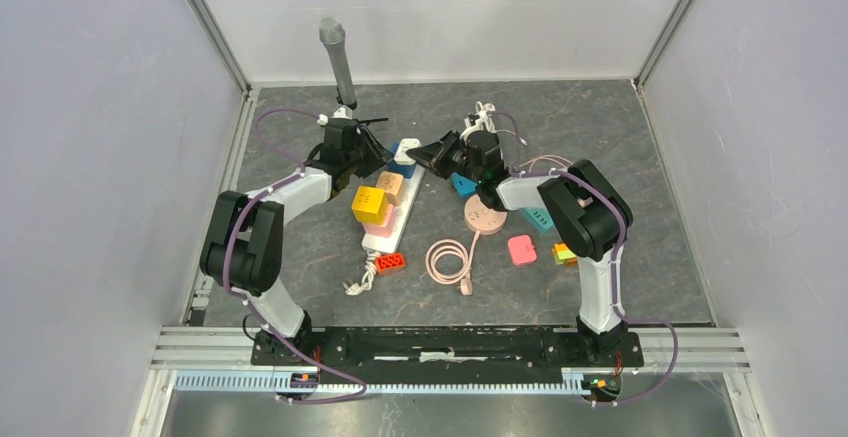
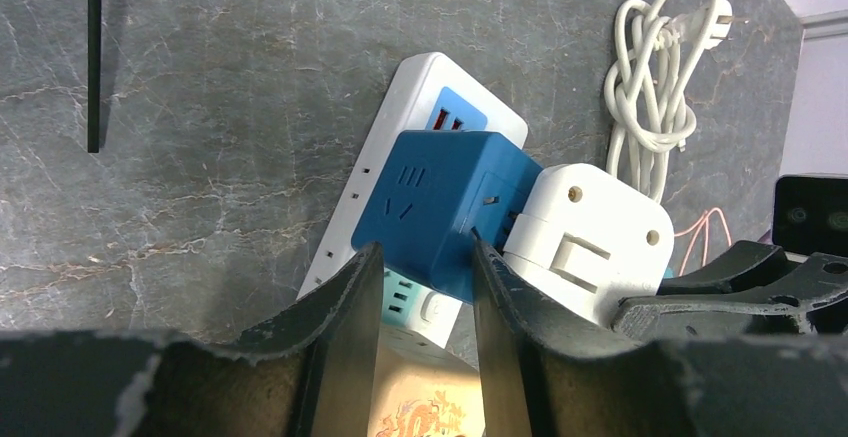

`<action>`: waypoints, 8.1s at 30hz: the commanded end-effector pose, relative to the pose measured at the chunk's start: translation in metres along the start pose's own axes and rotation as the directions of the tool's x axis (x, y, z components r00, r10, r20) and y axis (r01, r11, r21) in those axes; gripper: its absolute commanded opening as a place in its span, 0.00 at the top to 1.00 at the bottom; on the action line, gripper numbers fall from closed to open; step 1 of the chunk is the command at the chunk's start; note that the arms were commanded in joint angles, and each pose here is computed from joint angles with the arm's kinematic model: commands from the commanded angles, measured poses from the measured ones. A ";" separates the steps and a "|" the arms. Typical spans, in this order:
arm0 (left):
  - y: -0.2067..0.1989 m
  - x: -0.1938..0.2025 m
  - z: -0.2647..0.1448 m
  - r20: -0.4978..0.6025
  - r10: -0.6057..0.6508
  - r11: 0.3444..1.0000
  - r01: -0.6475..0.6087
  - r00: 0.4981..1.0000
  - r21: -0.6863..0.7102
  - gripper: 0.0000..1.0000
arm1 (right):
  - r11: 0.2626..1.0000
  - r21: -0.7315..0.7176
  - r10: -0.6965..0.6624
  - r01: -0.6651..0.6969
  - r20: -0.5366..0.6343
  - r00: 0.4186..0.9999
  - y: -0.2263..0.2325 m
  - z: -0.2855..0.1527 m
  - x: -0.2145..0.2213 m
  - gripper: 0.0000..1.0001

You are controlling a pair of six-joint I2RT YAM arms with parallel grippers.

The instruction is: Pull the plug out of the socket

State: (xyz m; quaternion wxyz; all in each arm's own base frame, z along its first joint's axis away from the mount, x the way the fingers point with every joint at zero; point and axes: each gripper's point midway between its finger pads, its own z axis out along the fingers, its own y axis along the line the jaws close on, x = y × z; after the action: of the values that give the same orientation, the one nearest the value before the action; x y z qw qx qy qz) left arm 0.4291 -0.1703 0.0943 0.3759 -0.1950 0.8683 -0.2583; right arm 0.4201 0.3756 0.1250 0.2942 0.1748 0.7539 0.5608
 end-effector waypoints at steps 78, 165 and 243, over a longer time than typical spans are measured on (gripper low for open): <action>0.010 0.029 -0.191 -0.202 0.365 0.926 -0.377 0.909 -0.021 0.00 | 0.786 0.180 -0.562 0.592 -0.192 0.804 -0.045 -0.131 0.035 0.25; -0.006 0.052 -0.132 -0.253 0.426 0.879 -0.463 0.869 -0.111 0.44 | 0.911 0.089 -0.354 0.403 -0.333 0.874 -0.047 -0.051 0.139 0.43; 0.025 0.044 -0.132 -0.317 0.423 0.813 -0.510 0.849 -0.280 0.23 | 0.889 0.052 -0.405 0.456 -0.377 0.833 -0.058 -0.066 0.147 0.91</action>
State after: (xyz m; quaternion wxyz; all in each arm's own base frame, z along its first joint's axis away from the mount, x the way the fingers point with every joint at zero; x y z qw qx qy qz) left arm 0.2870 -0.1395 0.1244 0.2481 0.0217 0.9680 -0.0297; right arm 0.2885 0.4153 0.0950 0.3024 -0.0772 0.8041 0.5061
